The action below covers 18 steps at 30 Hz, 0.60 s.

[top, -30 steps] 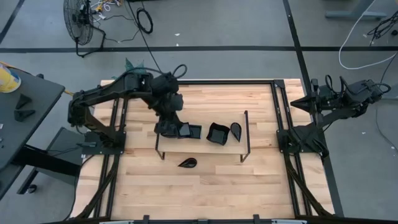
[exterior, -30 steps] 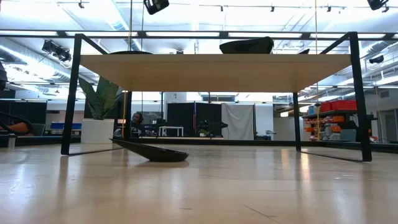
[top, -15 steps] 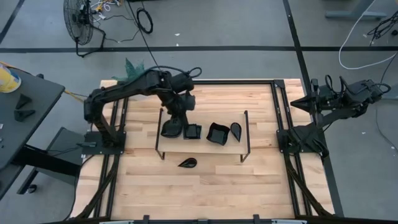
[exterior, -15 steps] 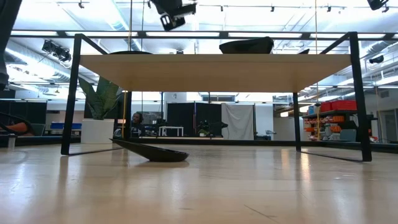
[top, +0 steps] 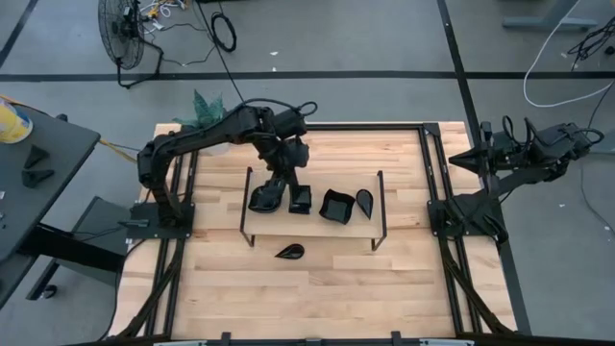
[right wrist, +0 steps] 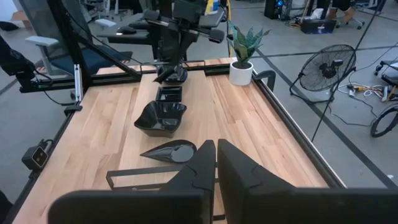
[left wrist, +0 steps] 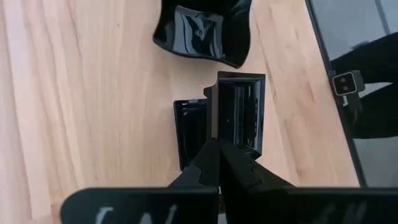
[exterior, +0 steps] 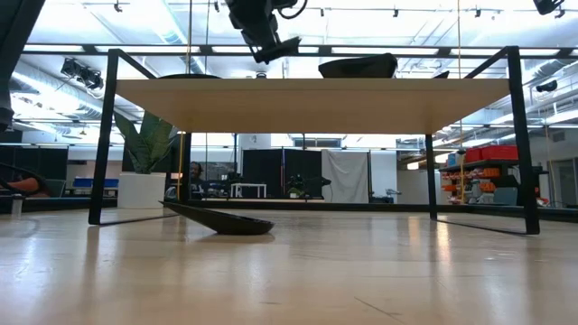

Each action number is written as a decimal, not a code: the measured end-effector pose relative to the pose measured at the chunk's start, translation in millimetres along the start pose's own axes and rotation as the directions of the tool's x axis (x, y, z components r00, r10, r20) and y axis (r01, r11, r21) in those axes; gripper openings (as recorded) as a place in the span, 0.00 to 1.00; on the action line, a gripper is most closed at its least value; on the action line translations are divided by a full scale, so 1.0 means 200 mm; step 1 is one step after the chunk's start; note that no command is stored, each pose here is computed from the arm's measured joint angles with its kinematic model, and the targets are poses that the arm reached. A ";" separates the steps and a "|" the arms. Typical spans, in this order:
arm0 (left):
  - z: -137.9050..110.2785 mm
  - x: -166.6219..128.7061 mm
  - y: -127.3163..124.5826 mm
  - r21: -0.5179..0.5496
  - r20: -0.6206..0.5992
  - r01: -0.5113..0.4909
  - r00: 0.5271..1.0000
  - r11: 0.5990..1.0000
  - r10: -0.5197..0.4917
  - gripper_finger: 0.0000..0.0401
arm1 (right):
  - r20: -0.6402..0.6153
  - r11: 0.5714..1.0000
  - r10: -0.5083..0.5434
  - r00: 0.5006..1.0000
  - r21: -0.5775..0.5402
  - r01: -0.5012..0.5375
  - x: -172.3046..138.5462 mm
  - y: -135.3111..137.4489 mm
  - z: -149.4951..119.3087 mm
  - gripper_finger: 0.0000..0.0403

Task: Pick & Place Mini shaped plates
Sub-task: Stack the square plate on top of the square plate on the shelf

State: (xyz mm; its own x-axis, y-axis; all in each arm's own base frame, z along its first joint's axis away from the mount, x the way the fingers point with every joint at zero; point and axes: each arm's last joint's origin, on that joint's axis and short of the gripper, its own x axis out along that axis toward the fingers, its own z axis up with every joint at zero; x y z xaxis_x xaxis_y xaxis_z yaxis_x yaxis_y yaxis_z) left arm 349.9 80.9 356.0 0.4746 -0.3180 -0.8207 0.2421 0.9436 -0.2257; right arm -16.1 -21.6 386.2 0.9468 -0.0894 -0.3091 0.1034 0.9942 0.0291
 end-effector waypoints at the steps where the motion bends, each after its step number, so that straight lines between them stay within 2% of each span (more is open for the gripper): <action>1: 0.00 0.00 0.00 0.008 0.000 -0.001 1.000 1.000 0.001 0.00 | 0.000 1.000 0.000 1.000 0.000 0.000 0.00 0.00 0.00 0.06; 18: -0.02 0.12 0.07 0.034 -0.090 0.035 0.995 0.999 -0.032 0.00 | 0.000 1.000 0.000 1.000 0.000 0.000 0.00 0.00 0.00 0.06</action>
State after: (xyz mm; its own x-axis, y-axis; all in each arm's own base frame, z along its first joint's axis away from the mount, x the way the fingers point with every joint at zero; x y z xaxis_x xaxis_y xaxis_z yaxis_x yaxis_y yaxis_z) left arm 361.9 87.6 330.7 0.3885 -0.3387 -0.8570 0.2876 0.9281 -0.2364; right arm -16.0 -21.6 386.1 0.9467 -0.0897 -0.3093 0.1037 0.9942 0.0289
